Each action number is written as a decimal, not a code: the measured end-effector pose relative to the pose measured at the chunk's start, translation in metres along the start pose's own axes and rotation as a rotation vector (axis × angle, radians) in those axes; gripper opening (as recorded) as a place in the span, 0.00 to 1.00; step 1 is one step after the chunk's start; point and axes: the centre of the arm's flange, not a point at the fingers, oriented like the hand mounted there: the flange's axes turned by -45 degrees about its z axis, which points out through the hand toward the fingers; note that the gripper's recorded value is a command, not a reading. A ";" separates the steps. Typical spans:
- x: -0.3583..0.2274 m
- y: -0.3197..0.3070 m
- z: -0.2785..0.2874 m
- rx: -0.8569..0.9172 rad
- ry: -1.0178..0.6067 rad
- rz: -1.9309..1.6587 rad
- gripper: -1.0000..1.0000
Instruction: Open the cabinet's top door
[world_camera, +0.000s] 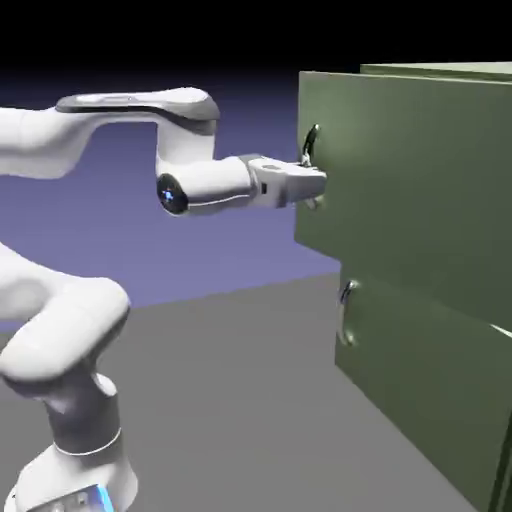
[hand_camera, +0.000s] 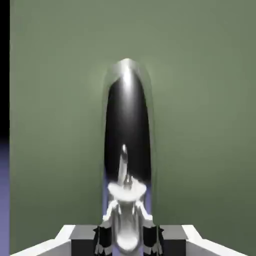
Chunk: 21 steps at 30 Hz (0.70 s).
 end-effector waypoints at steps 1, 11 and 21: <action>0.000 0.003 -0.009 0.020 0.000 0.000 0.00; 0.000 0.038 -0.085 0.203 0.000 0.001 0.00; 0.000 0.078 -0.142 0.356 0.001 0.001 0.00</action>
